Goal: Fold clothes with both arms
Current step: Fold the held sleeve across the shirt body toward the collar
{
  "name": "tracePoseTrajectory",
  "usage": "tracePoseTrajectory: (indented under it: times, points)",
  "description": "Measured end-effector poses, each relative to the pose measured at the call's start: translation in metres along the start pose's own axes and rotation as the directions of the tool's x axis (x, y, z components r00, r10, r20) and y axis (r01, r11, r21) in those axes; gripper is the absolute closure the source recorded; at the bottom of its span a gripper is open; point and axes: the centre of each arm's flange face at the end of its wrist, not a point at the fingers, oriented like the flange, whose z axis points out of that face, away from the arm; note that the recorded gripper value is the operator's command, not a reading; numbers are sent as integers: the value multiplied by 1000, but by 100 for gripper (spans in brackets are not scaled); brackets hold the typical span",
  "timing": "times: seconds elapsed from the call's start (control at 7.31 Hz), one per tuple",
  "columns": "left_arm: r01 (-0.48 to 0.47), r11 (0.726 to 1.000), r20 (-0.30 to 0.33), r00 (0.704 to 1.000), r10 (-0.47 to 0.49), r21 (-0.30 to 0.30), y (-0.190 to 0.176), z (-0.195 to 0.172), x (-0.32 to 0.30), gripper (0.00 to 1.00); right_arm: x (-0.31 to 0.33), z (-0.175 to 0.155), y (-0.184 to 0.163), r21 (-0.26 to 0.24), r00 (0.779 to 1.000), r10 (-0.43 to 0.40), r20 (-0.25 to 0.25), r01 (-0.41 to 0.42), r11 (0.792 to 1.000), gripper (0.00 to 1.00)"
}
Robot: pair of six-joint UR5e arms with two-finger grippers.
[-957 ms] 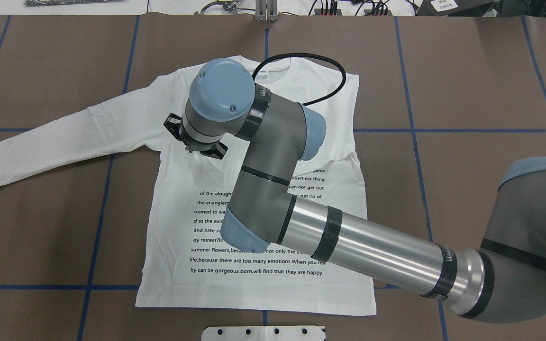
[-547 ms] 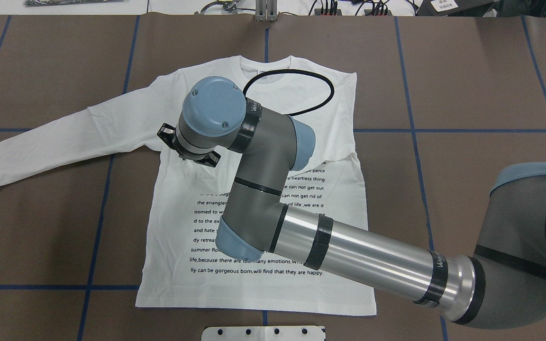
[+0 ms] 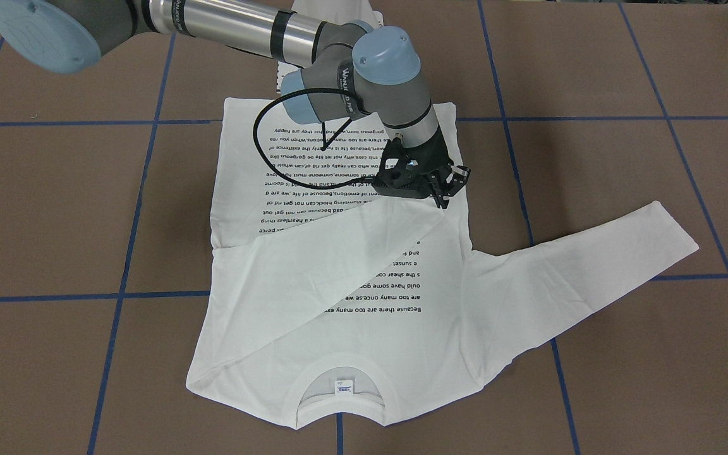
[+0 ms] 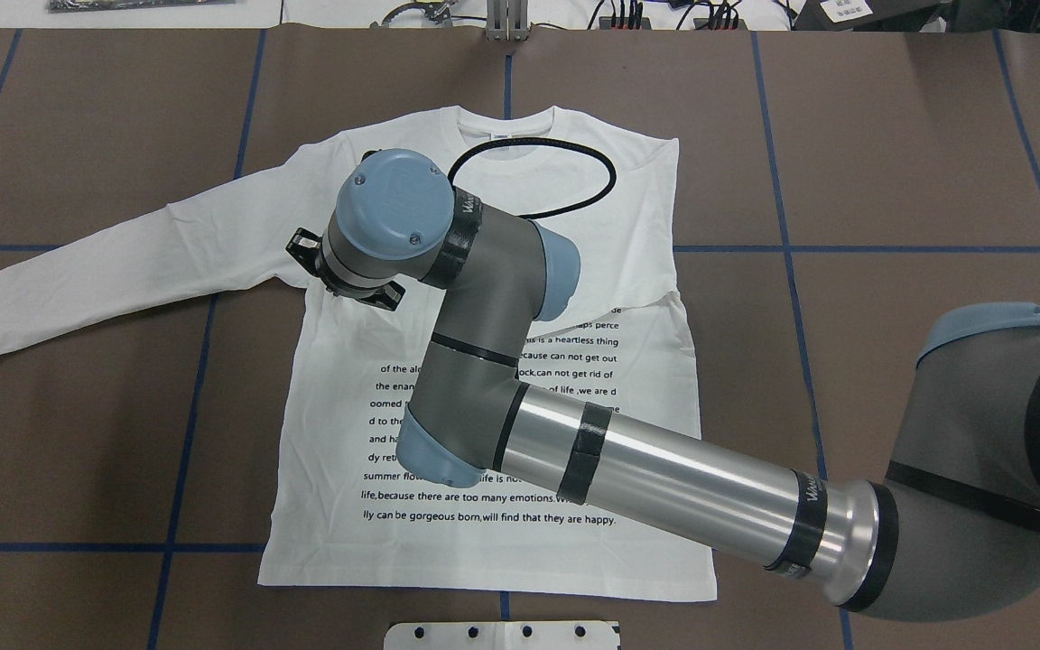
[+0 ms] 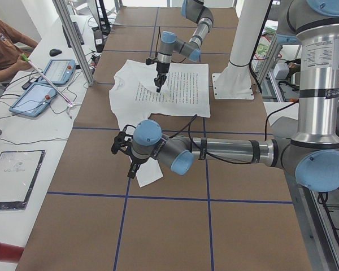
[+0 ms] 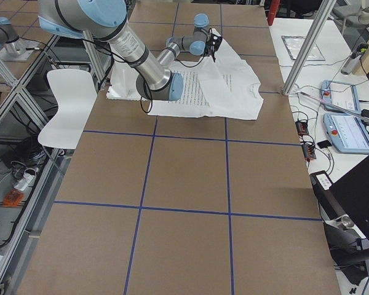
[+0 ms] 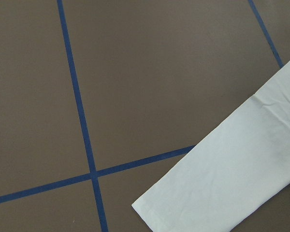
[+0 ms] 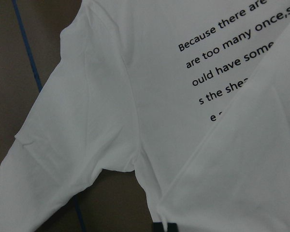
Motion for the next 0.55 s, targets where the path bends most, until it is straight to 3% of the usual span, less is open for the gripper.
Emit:
tracePoseTrajectory:
  times: [0.55]
  points:
    - [2, 1000, 1, 1000, -2, -3, 2, 1, -1, 0, -10, 22, -9, 53, 999, 27, 38, -29, 998, 95]
